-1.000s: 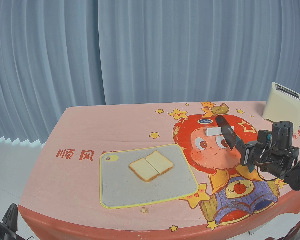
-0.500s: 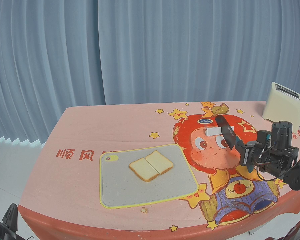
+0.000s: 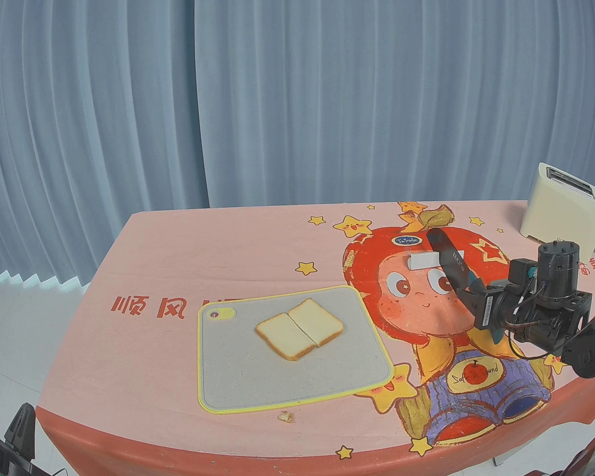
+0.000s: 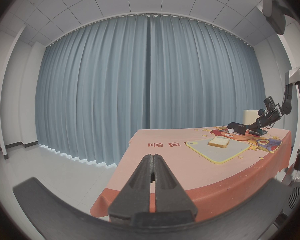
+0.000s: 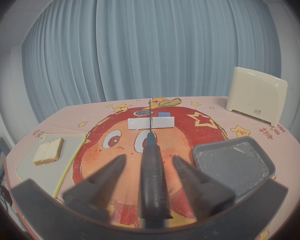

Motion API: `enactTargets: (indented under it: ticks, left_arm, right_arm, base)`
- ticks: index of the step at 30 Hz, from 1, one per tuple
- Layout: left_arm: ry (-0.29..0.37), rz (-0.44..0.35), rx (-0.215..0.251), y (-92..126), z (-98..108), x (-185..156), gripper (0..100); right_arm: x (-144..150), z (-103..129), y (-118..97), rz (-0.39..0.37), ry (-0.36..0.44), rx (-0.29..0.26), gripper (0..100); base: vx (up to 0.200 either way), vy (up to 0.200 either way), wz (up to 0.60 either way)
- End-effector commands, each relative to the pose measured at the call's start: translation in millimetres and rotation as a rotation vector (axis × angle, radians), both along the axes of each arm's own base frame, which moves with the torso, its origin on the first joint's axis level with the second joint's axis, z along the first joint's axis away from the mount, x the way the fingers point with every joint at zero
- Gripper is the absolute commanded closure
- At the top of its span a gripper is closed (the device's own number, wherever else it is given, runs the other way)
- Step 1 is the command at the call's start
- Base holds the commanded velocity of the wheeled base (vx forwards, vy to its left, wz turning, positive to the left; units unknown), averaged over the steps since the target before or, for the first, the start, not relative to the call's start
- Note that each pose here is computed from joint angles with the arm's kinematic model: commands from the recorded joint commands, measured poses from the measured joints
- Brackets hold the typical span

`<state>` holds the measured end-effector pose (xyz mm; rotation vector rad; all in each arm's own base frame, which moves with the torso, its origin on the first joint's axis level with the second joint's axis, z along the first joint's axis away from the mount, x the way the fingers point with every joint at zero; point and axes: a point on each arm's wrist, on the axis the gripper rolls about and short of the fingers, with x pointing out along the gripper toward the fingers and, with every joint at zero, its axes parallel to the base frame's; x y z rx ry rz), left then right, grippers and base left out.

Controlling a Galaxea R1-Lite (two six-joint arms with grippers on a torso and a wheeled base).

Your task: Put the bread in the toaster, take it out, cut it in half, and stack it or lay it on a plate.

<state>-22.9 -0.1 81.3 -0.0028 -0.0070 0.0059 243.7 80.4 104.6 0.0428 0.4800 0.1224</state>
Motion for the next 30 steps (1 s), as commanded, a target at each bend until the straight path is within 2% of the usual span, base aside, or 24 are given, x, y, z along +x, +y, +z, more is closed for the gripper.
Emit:
enactTargets:
  ticks: [1,8,12,17,30]
  left_arm:
    - [0.001,0.002,0.000,0.0,-5.2,0.1,100]
    - [0.001,0.002,0.000,0.0,-5.2,0.1,100]
    - [0.001,0.000,0.000,0.0,-5.2,0.1,100]
    - [0.001,0.002,0.000,0.0,-5.2,0.1,100]
    - [0.001,0.002,0.000,0.0,-5.2,0.1,100]
  right_arm:
    - [0.3,1.3,2.4,0.002,-0.006,0.005,0]
    - [0.1,3.7,3.0,0.001,-0.026,0.006,0]
    - [1.3,7.6,5.1,0.005,-0.093,0.028,0]
    - [-0.6,8.9,4.8,0.006,-0.130,0.036,0]
    - [-4.4,14.5,3.8,0.007,-0.150,0.045,0]
  base:
    - [0.000,0.000,0.00]
    - [0.000,0.000,0.00]
    - [0.000,0.000,0.00]
    - [0.000,0.000,0.00]
    - [0.000,0.000,0.00]
